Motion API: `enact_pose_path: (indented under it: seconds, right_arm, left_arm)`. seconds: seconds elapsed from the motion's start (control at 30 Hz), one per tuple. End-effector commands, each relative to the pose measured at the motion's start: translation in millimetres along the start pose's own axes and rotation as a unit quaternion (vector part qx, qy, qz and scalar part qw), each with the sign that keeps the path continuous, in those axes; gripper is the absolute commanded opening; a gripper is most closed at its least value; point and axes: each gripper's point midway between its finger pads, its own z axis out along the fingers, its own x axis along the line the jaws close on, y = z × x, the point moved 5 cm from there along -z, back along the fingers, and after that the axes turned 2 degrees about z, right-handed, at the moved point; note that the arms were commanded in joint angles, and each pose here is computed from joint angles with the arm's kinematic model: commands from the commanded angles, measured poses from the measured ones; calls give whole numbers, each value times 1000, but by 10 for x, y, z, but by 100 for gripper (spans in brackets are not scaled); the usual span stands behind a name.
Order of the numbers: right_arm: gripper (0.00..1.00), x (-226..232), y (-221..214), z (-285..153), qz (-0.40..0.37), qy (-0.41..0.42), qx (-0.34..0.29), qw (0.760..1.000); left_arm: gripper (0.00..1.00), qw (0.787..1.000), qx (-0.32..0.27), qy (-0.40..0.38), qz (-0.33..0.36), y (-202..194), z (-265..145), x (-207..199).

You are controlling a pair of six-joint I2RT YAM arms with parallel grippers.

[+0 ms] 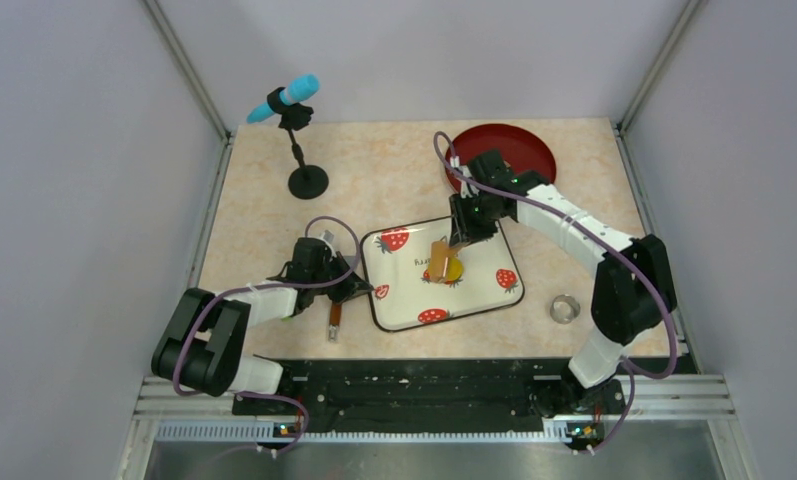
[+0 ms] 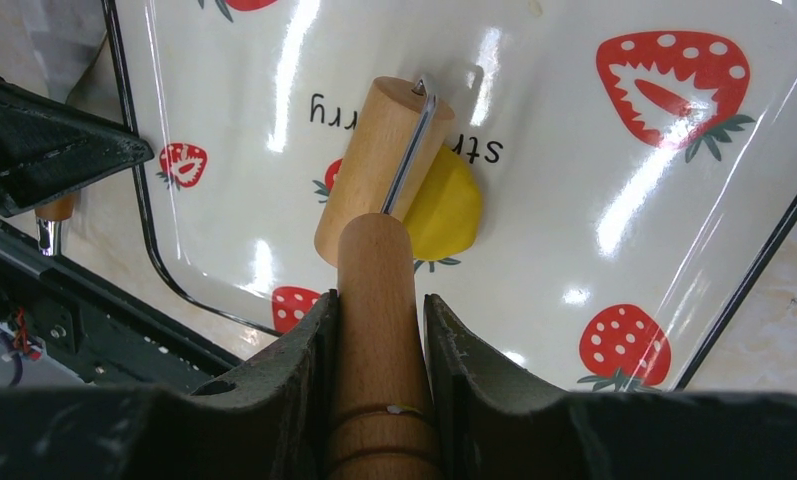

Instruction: Roll out the dumpling wrappers from the dough

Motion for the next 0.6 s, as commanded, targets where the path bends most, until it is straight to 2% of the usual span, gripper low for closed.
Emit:
enact_pose_path:
  seconds: [0.0,0.3,0.57]
  right_arm:
    - [0,-509,-886,878,-18,-129,186,974]
    - [0,-321,-833,937,-41,-118,175,977]
    - [0,-138,-662,787,-47,-99,133,985]
  left_arm:
    - [0,997,12,81,-10,-173,22,335]
    - [0,996,13,82,-10,-179,25,340]
    - [0,996,13,82,-10,-178,27,342]
